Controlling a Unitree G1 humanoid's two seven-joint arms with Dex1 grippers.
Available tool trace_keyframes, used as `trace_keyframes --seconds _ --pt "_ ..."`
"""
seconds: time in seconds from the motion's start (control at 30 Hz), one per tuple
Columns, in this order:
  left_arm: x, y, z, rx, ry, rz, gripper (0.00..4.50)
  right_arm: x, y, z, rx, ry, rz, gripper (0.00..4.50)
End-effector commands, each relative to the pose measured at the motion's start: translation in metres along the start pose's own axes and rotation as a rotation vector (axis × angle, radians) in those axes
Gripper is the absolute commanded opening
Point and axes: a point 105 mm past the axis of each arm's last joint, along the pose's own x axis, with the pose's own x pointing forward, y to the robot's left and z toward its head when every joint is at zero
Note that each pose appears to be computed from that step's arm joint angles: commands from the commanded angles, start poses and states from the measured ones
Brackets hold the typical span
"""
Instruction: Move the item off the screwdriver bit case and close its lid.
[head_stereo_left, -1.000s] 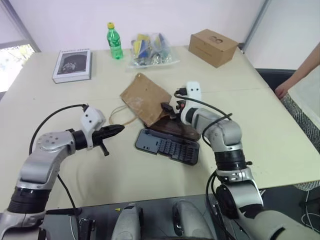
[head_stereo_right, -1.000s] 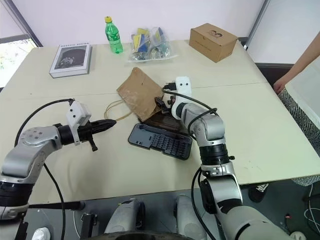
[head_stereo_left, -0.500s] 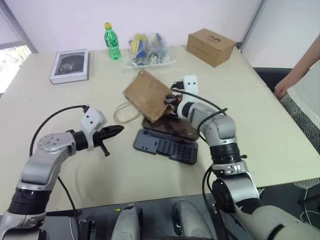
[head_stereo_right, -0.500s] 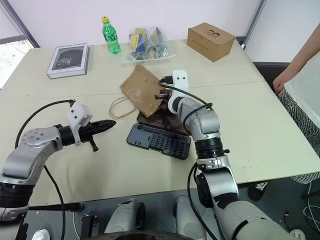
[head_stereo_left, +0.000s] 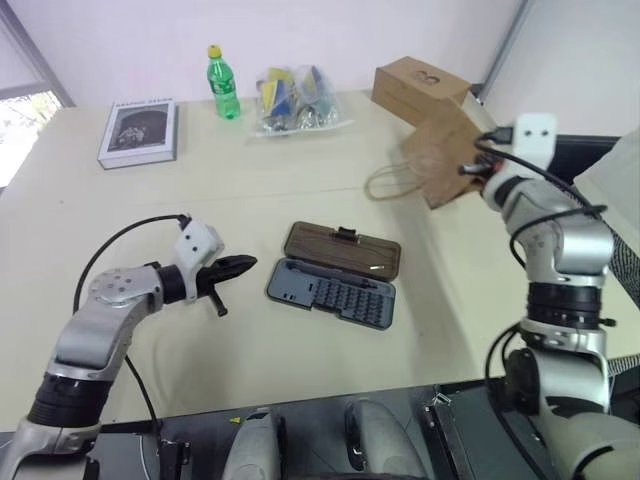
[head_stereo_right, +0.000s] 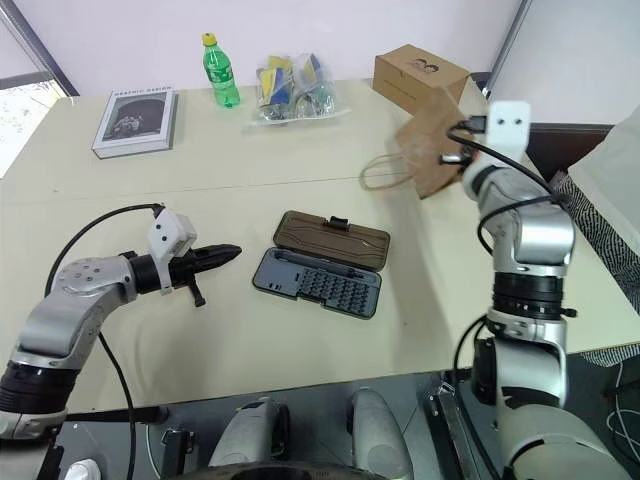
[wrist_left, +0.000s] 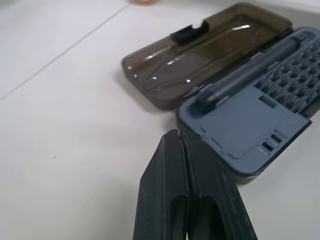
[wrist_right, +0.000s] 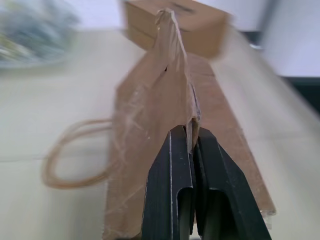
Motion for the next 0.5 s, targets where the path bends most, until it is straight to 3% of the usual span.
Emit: trace_keyframes --seconds 0.03,0.13,0.23,0.47,0.5 --pt "0.001 0.002 0.01 0.045 -0.025 -0.002 0.0 0.004 -0.014 -0.01 0.01 0.004 -0.035 0.06" --pt "0.002 0.002 0.01 0.045 -0.025 0.0 0.0 0.005 -0.016 -0.029 0.005 0.043 -0.048 0.06" --pt "0.002 0.002 0.01 0.047 -0.022 0.0 0.0 0.004 -0.017 -0.031 0.01 0.039 -0.048 0.92" --pt "-0.001 0.003 0.01 0.047 -0.019 0.002 0.0 -0.011 -0.021 -0.011 -0.106 -0.017 -0.006 4.31" --pt "-0.002 0.004 0.01 0.049 -0.018 0.003 0.0 -0.017 -0.025 -0.005 -0.126 -0.025 -0.005 4.46"
